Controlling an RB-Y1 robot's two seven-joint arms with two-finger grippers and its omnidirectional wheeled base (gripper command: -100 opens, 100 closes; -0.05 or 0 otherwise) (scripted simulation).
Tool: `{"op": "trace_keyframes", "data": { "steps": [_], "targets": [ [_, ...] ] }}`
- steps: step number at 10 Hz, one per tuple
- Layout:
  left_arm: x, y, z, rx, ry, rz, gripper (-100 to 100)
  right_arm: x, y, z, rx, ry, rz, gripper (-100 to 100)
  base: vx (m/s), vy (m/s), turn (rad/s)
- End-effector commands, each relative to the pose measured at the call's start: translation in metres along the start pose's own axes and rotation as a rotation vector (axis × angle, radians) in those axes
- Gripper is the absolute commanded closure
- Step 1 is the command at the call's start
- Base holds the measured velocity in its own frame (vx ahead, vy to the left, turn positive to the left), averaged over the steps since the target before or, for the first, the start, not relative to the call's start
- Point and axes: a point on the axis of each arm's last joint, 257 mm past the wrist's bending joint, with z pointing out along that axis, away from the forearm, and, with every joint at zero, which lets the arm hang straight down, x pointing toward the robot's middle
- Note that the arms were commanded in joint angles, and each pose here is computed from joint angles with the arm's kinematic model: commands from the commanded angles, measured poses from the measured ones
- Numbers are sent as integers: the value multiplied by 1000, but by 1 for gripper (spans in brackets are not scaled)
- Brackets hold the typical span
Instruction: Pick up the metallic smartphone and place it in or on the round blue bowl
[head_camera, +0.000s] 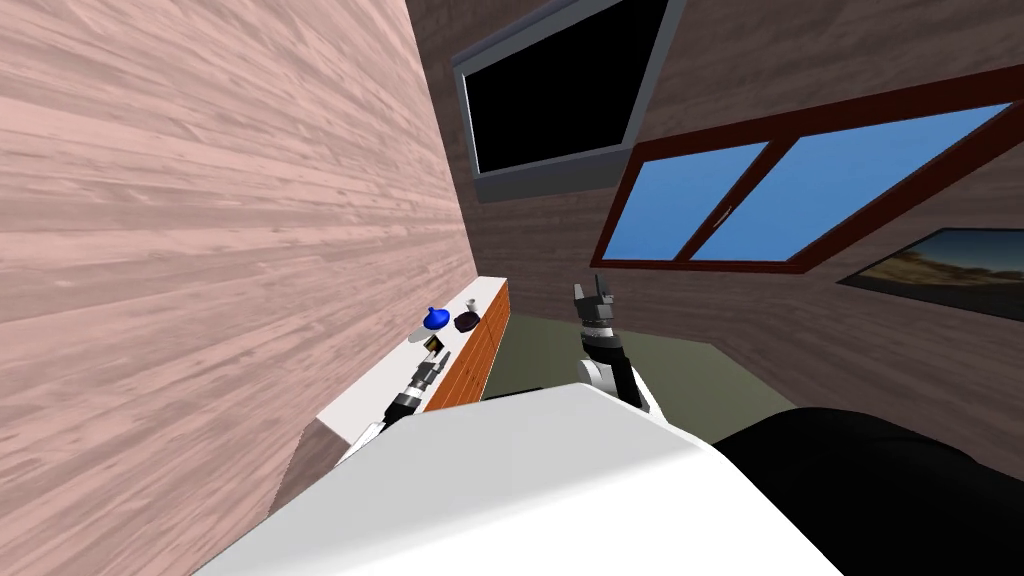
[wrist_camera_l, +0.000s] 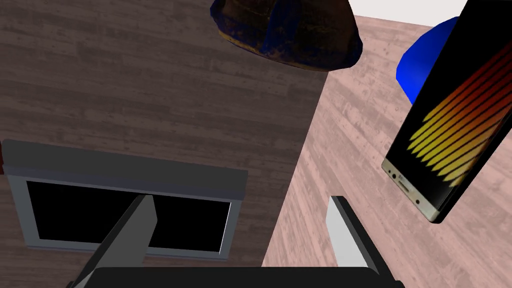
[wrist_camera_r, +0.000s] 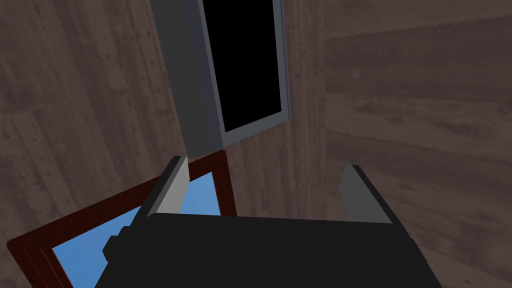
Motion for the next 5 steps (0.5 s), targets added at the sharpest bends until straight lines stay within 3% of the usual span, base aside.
{"op": "trace_keyframes", "data": {
  "steps": [1, 3, 5],
  "targets": [
    [2, 14, -5, -3, 26, 41, -100, 0, 0, 0, 0, 0, 0, 0, -12, 102, -168],
    [9, 26, -13, -15, 55, 60, -100, 0, 0, 0, 0, 0, 0, 0, -8, 100, -106],
    [11, 35, -17, -20, 73, 82, -100, 0, 0, 0, 0, 0, 0, 0, 6, 30, -28]
  ]
}}
